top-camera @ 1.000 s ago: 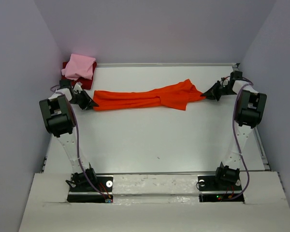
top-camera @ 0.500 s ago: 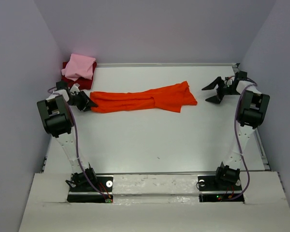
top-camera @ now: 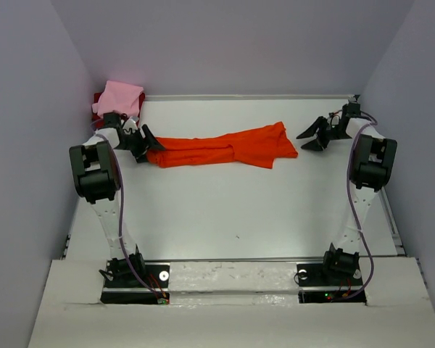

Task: Fold and stack the t-shirts
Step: Fold the other side of the tshirt into a rectangle

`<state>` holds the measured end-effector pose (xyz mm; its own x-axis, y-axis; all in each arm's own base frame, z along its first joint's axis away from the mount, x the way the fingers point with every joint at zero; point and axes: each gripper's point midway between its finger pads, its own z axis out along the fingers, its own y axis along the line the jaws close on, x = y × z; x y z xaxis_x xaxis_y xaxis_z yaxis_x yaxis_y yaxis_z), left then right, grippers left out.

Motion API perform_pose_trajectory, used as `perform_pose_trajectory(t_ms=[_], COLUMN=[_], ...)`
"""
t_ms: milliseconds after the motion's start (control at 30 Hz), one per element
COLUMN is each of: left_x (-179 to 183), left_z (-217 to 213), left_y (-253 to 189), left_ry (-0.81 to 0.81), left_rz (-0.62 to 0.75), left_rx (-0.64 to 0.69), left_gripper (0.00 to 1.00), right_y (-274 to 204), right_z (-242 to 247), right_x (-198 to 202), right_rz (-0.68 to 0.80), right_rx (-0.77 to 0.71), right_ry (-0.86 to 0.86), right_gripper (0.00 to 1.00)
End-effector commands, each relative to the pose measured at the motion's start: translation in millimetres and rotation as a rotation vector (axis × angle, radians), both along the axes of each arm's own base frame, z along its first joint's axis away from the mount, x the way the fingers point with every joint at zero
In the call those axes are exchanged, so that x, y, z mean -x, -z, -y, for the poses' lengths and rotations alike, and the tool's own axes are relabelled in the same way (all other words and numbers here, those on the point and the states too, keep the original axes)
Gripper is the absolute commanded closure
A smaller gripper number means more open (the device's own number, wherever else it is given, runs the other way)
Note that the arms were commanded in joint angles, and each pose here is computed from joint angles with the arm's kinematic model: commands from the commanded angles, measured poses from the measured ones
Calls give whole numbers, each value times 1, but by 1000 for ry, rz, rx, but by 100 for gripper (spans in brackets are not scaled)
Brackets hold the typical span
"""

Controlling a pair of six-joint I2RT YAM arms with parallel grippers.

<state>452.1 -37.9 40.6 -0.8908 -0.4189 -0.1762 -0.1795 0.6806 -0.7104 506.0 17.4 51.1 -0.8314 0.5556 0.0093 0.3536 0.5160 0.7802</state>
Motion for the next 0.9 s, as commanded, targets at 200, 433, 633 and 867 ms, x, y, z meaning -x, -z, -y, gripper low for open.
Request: perform_pose_trajectory(t_ms=[200,433,633,867], left_x=[6,11,14,19], left_z=[-12,-12,-13,-18], left_y=[-14,-14,-15,-15], left_ry=[22,33,45,57], left_rz=[-29,-39,-47,-61], left_rx=[-152,-163,-168,-213], left_gripper=[24,24,24,24], right_y=[-43,-29,-10,1], right_z=[-18,-28,-28,-43], right_x=[-19,-4,-3,-12], right_rz=[92,58,45,47], right_rx=[63,79,78,68], right_ry=[-72,-105,-111,-140], right_gripper=[37,33,29,30])
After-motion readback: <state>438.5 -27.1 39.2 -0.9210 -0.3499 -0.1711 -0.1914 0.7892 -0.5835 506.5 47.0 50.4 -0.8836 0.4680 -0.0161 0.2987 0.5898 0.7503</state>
